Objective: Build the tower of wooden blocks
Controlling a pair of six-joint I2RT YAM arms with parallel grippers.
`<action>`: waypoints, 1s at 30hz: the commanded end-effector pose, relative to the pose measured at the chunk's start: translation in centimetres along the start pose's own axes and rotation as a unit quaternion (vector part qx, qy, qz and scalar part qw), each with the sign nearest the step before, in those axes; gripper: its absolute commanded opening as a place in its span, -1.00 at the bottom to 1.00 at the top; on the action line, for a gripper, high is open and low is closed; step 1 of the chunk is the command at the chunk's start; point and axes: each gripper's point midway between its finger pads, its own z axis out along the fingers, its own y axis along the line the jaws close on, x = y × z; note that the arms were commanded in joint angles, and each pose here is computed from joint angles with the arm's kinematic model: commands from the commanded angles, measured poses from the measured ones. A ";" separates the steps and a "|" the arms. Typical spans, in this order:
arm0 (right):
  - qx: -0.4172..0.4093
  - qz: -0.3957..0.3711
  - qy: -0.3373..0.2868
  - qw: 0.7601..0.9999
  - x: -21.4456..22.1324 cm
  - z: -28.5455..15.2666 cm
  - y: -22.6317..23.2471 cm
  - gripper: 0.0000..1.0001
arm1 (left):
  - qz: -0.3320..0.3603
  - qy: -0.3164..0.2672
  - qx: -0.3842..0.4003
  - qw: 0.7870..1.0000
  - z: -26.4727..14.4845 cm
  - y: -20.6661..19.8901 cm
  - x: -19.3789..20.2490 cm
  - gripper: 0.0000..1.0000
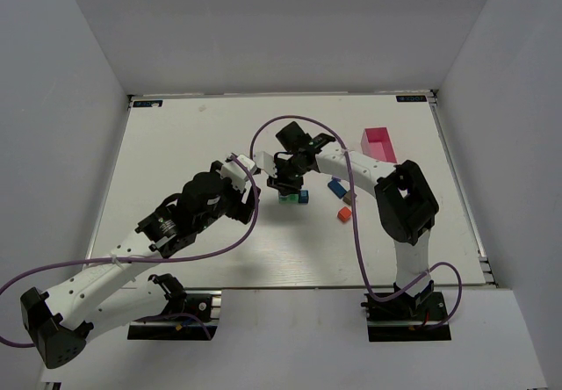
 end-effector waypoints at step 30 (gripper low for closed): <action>0.004 -0.019 -0.004 1.000 -0.7 -0.1 -0.8 -0.80 | -0.002 -0.014 -0.006 1.000 -0.3 0.4 -0.5 0.72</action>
